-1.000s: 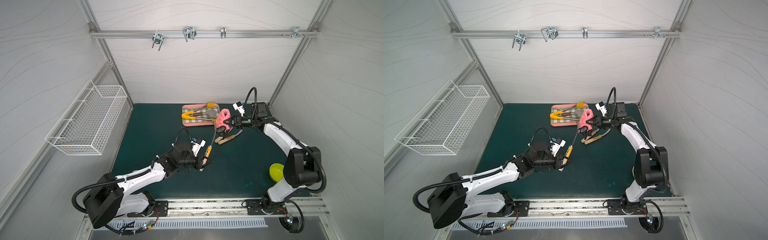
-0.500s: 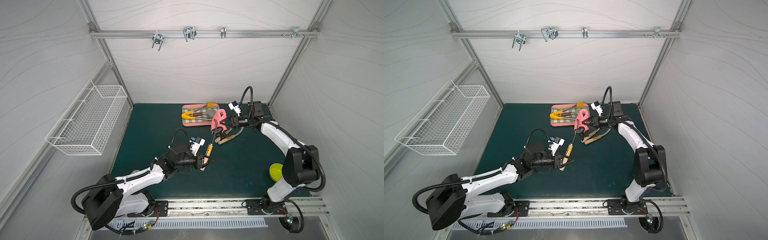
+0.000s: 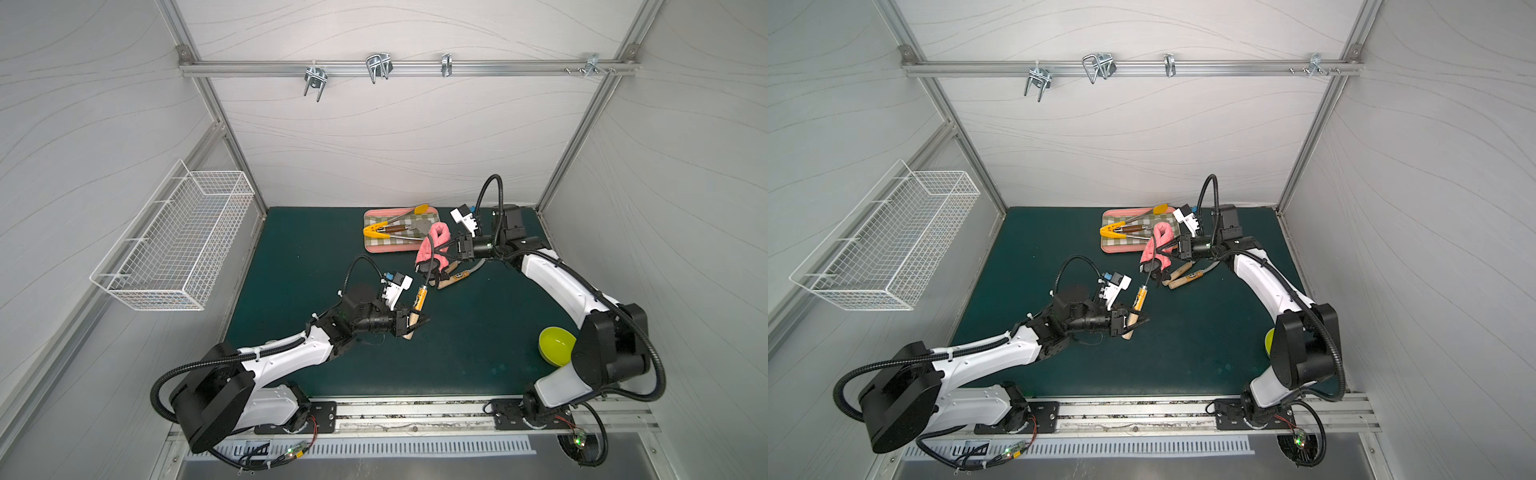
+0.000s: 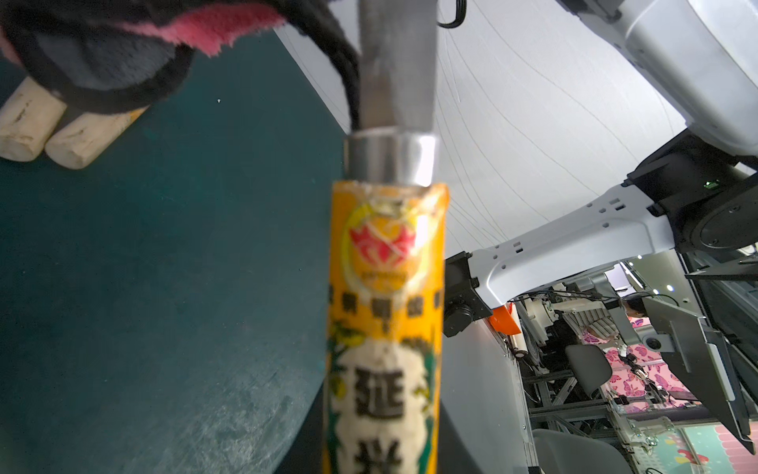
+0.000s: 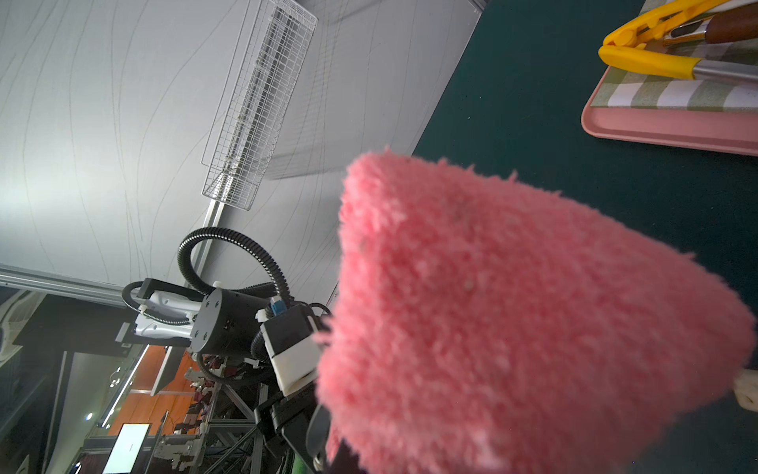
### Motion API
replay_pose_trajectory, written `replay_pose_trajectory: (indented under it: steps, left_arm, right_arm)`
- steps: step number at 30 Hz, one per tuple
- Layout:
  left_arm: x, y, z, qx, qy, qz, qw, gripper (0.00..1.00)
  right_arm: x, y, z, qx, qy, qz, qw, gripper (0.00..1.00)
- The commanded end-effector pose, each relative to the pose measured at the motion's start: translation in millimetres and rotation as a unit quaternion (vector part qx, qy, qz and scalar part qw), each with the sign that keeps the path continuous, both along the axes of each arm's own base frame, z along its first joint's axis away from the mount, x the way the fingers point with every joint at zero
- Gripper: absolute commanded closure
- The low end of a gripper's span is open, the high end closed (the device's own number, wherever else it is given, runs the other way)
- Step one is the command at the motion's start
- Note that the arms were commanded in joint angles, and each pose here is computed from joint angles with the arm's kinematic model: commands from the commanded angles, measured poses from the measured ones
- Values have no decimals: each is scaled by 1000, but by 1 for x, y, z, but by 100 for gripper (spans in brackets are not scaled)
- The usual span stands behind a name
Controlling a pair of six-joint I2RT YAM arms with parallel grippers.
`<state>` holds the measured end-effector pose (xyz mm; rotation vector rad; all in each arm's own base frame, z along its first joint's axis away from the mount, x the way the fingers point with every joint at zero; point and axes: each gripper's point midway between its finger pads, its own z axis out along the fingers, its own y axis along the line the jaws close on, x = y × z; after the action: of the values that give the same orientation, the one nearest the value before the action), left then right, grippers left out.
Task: Wipe small sickles with rags
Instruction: Wipe the small sickle, then place the small sickle at the center of the board.
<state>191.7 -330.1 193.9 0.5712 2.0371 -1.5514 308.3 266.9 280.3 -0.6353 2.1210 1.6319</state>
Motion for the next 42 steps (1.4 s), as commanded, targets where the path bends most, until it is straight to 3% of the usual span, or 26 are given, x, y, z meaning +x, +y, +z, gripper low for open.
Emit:
replay_pose_trajectory:
  steps: [1, 15, 31, 36, 42]
  left_arm:
    - [-1, -9, 16, -17, -10, -24, 1000, 100]
    - [17, -8, 17, -10, -3, -26, 1000, 100]
    - [84, 22, 12, 56, 9, 28, 998, 100]
    - [111, 29, 11, 88, 8, 50, 995, 100]
    - [132, 34, -13, 173, 8, 67, 983, 100]
  right_arm:
    - [-30, 7, 26, 21, -45, 43, 998, 100]
    - [-84, 17, 17, -11, -66, 82, 994, 100]
    - [-124, -11, -24, -128, -51, 69, 988, 100]
    - [-125, -31, -44, -159, -10, 23, 987, 100]
    - [-100, -81, -63, -169, 59, -99, 979, 100]
